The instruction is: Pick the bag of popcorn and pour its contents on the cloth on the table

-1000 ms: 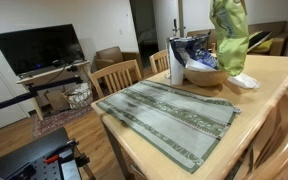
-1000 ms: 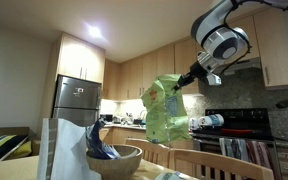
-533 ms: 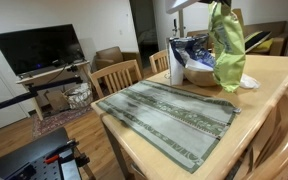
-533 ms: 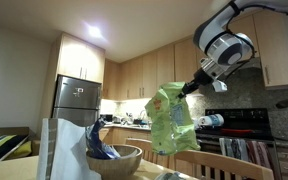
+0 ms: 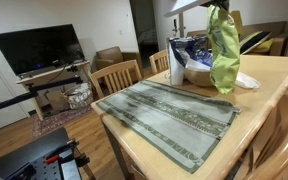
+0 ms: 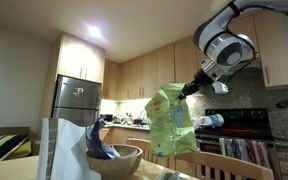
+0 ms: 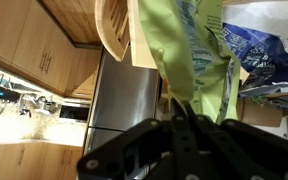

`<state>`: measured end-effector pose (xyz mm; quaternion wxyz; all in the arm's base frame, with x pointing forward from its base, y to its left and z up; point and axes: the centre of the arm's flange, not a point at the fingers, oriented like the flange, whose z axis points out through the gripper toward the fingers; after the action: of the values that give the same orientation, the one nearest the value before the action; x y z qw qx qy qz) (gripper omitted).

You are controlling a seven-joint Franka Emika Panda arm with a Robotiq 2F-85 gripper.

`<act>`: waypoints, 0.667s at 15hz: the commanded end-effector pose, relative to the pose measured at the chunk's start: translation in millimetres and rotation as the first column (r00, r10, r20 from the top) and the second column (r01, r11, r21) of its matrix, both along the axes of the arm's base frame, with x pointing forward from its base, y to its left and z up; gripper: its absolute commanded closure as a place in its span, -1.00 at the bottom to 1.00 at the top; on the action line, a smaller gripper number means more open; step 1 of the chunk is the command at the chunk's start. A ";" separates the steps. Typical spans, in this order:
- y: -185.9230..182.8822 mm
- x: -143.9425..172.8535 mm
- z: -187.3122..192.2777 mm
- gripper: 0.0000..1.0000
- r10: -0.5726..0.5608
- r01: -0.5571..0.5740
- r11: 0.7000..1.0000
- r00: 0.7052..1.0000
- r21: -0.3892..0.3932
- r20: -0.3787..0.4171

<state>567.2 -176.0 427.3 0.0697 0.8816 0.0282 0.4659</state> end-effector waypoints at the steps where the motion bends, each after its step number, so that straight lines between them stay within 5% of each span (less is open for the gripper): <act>1: 0.8 -9.5 -20.5 1.00 -0.011 0.012 1.000 1.000 -0.026 0.018; 10: -8.9 -14.5 -52.8 1.00 0.028 -0.038 0.994 0.995 -0.106 -0.096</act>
<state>559.5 -185.8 393.2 0.0865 0.8939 0.0541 0.4366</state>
